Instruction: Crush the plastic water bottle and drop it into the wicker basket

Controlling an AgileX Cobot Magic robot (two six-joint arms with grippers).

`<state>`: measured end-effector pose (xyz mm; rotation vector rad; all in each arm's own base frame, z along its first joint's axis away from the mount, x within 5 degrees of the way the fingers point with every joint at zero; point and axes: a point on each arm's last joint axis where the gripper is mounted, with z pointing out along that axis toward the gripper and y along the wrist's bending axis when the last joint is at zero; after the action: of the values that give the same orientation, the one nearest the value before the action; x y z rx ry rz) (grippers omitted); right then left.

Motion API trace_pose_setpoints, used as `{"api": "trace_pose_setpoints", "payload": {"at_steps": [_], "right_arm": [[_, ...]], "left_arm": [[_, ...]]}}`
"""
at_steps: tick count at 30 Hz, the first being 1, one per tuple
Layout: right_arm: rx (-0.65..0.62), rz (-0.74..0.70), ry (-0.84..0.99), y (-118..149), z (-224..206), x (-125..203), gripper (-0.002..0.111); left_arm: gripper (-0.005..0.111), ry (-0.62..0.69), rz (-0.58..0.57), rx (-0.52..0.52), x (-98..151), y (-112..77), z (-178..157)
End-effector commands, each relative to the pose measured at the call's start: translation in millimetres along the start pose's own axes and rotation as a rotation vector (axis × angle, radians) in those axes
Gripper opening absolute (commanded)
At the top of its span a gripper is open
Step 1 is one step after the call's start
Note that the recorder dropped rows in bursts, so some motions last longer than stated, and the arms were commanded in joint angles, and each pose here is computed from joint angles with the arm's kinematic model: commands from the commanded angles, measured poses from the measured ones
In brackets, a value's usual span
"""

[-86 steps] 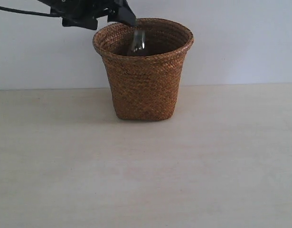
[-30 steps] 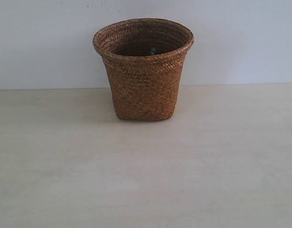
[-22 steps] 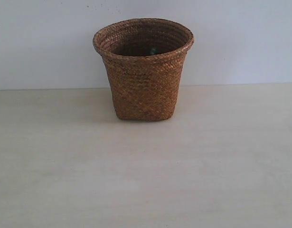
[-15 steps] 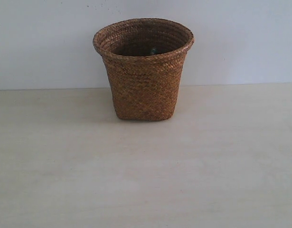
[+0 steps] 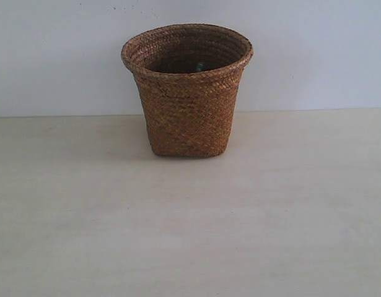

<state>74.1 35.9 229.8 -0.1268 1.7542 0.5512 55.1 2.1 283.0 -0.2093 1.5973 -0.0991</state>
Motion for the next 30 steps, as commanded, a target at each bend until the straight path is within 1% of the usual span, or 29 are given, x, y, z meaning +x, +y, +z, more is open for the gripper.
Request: {"api": "trace_pose_setpoints", "payload": {"at_steps": [1,5,16,19,23,30], "right_arm": [[0.003,-0.005,0.0,-0.2,-0.3,0.0,0.0],[0.003,-0.005,0.0,-0.2,-0.3,0.0,0.0],[0.003,-0.005,0.0,-0.2,-0.3,0.0,0.0],[0.003,-0.005,0.0,-0.2,-0.3,0.0,0.0],[0.003,-0.003,-0.001,-0.2,-0.3,0.0,0.0],[0.001,0.011,-0.001,-0.1,-0.3,-0.1,0.0]], "left_arm": [[0.004,-0.013,0.026,-0.021,22.4,5.2,-7.3],[0.004,0.035,0.014,-0.019,41.0,7.8,-8.9],[0.004,0.221,-0.007,-0.049,98.6,19.1,1.9],[0.004,0.218,-0.016,-0.047,99.5,19.1,2.3],[0.004,0.195,0.017,-0.043,97.4,19.0,2.7],[0.004,0.148,0.018,-0.042,93.2,18.9,3.5]]}}
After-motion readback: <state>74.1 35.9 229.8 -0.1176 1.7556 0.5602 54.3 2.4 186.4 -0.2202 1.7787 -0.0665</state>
